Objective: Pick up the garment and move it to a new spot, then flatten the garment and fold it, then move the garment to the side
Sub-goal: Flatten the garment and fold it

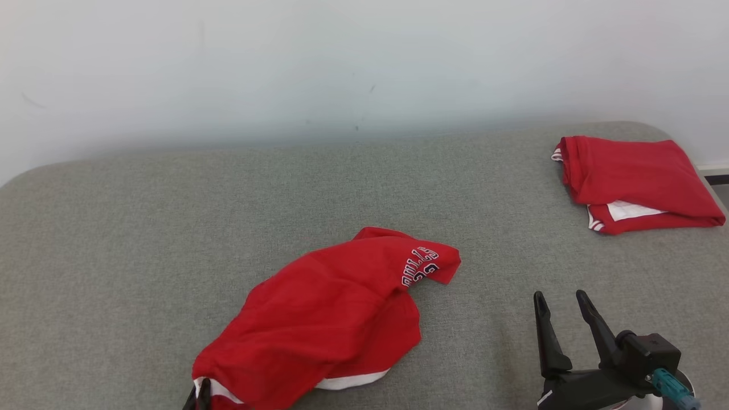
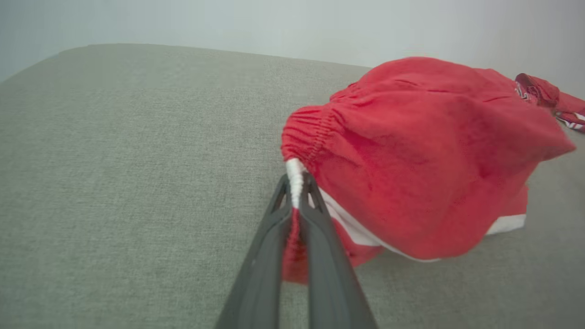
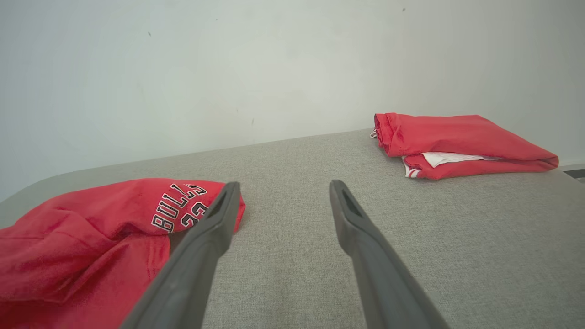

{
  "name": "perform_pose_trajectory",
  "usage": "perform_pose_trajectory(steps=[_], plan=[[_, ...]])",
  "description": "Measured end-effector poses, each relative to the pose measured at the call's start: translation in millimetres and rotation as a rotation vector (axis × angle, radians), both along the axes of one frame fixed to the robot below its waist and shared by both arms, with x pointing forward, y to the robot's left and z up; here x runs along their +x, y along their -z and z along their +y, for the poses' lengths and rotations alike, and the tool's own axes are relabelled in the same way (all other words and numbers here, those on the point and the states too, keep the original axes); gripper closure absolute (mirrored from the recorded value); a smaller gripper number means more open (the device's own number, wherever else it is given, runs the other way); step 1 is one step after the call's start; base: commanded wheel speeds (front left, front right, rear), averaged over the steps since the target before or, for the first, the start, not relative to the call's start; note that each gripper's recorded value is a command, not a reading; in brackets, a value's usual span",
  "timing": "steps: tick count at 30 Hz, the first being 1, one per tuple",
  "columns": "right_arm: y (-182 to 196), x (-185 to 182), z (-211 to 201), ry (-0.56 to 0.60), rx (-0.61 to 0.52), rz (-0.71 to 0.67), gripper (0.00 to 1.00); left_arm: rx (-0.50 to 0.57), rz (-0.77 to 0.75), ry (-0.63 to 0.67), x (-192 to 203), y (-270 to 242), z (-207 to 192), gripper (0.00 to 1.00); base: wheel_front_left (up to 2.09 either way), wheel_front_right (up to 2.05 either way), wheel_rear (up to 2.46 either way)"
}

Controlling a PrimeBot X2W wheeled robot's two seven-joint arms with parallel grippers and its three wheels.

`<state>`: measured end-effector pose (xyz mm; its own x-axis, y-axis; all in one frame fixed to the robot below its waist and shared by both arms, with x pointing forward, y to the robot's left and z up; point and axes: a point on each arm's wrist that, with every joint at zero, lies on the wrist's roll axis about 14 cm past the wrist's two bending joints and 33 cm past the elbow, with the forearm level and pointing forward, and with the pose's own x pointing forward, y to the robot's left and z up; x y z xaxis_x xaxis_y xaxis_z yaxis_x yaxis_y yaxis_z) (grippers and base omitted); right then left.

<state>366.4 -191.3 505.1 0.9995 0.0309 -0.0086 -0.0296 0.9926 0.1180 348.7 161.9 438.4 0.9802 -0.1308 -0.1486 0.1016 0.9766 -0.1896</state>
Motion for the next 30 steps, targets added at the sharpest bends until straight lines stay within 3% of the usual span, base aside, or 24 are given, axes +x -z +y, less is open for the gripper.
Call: perform_pose_trajectory(steps=[1, 2, 3, 14, 21, 30], plan=[[0, 0, 0, 0.001, -0.001, 0.000, 0.00, 0.003, 0.009, -0.004, -1, 3, 1, 1.00, 0.00, 0.00, 0.00], [0, 0, -1, 0.002, -0.002, -0.001, 0.00, 0.007, 0.009, -0.010, -1, 3, 2, 0.29, 0.00, 0.00, 0.00], [-1, 0, -1, 0.002, -0.004, -0.003, 0.00, 0.002, -0.001, -0.019, 0, 0, 3, 0.00, 0.00, 0.00, 0.00], [-6, -2, 3, -0.012, -0.009, -0.014, 0.00, 0.074, -0.296, -0.169, 8, -90, 41, 0.00, 0.00, 0.00, 0.00], [6, -1, 17, -0.054, -0.008, 0.027, 0.00, 0.107, -0.325, -0.231, -2, -99, 58, 0.00, 0.00, 0.00, 0.00], [28, 13, 81, -0.254, -0.035, 0.126, 0.00, 0.118, -0.292, -0.262, -11, -89, 65, 0.00, 0.00, 0.00, 0.00]])
